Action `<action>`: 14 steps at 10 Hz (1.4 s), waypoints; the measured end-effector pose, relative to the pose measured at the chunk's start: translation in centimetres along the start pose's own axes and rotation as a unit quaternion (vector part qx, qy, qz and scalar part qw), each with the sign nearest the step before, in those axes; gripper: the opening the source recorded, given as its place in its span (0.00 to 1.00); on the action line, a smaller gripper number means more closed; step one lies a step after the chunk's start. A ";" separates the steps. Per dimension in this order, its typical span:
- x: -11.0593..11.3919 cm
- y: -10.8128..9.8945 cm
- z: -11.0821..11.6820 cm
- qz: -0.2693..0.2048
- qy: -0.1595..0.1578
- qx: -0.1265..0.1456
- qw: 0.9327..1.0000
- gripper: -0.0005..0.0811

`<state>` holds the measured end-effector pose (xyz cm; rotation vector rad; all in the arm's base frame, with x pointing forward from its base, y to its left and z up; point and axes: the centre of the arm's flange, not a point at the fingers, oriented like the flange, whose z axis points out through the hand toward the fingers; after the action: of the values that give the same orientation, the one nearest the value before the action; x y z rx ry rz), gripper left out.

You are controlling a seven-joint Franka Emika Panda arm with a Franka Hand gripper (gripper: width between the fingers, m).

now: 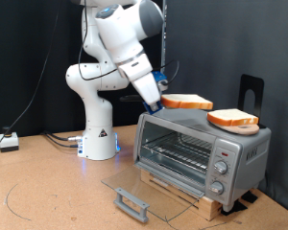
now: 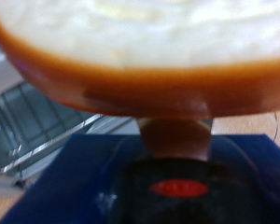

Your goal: Make a piece of toast with the oven

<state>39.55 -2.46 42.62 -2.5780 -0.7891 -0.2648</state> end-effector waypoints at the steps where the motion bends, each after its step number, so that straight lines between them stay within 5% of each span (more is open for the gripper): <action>1: -1.1 1.0 -0.7 0.005 -0.001 0.003 1.000 0.49; 8: -8.4 7.1 -5.5 0.012 0.012 -0.008 1.000 0.49; 11: -8.8 7.2 -3.8 0.010 0.023 -0.015 1.000 0.49; 14: -10.7 8.8 0.8 0.019 -0.018 -0.032 0.999 0.49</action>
<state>35.81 -13.88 35.69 -2.6609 -0.7551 -0.2370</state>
